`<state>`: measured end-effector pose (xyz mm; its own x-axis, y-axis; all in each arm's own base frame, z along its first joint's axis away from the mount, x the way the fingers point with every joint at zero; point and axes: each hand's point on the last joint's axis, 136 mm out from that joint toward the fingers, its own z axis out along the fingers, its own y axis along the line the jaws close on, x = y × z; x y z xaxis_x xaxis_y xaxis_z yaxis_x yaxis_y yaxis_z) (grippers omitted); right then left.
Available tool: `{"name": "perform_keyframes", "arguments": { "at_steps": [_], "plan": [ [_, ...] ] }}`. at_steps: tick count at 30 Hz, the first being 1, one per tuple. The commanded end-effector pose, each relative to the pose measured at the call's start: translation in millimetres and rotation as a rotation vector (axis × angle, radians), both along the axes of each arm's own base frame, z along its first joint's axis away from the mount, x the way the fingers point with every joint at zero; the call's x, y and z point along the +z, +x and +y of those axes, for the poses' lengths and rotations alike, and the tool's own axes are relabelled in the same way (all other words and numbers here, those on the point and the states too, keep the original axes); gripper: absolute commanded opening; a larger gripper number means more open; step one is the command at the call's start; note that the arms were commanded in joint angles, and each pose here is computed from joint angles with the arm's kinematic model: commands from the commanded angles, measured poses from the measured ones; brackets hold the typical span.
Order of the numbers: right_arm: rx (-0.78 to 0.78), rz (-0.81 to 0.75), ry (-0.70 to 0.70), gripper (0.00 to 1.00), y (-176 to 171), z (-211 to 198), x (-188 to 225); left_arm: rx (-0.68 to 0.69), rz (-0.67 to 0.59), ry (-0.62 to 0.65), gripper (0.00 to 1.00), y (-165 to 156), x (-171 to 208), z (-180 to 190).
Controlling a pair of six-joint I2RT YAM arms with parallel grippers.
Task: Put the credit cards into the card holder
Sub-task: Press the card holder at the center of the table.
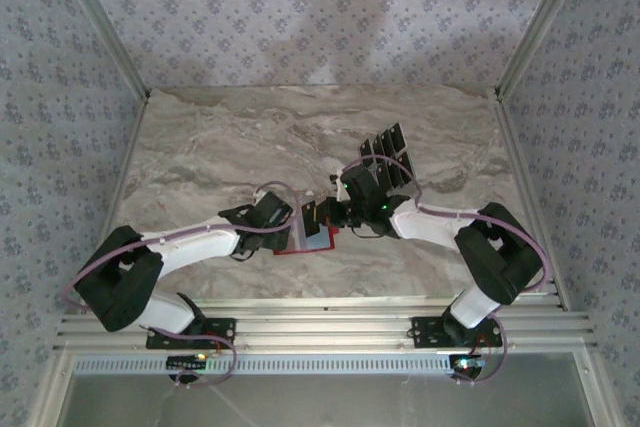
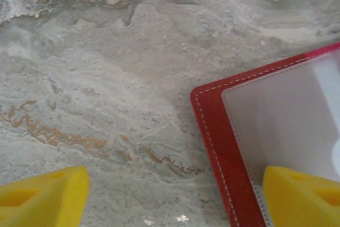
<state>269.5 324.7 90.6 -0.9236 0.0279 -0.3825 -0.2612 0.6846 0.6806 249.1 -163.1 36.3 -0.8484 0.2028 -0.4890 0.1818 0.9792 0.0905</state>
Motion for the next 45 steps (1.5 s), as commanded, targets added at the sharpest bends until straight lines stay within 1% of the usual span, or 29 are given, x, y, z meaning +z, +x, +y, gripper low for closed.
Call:
{"name": "perform_keyframes", "arguments": {
  "at_steps": [1, 14, 17, 22, 24, 27, 34, 40, 45],
  "plan": [
    [0.009, 0.009, 0.015, 0.00, -4, 4, -5, 0.043, 0.015, 0.074, 0.85, -6, -4, 17],
    [0.033, -0.006, 0.044, 0.00, -8, 9, -12, 0.073, 0.031, 0.109, 0.84, -7, -9, 22],
    [0.037, -0.001, 0.046, 0.00, -8, 10, -15, 0.068, 0.015, 0.082, 0.84, -4, -1, 17],
    [0.038, 0.010, 0.040, 0.00, -8, 11, -21, 0.045, -0.038, -0.009, 0.84, 3, 22, 1],
    [0.038, 0.013, 0.035, 0.00, -8, 10, -24, 0.032, -0.037, -0.041, 0.85, 4, 23, -7],
    [0.033, 0.021, 0.024, 0.00, -8, 8, -28, 0.019, -0.022, -0.054, 0.85, 4, 17, -13],
    [0.014, 0.039, 0.006, 0.00, -8, 1, -38, 0.013, 0.029, 0.000, 0.85, -3, -3, -9],
    [-0.004, 0.052, -0.007, 0.00, -8, -6, -45, 0.071, 0.051, 0.097, 0.84, -8, -6, 11],
    [-0.014, 0.062, -0.013, 0.00, -7, -8, -48, 0.086, 0.058, 0.127, 0.84, -8, -8, 16]
  ]
}}
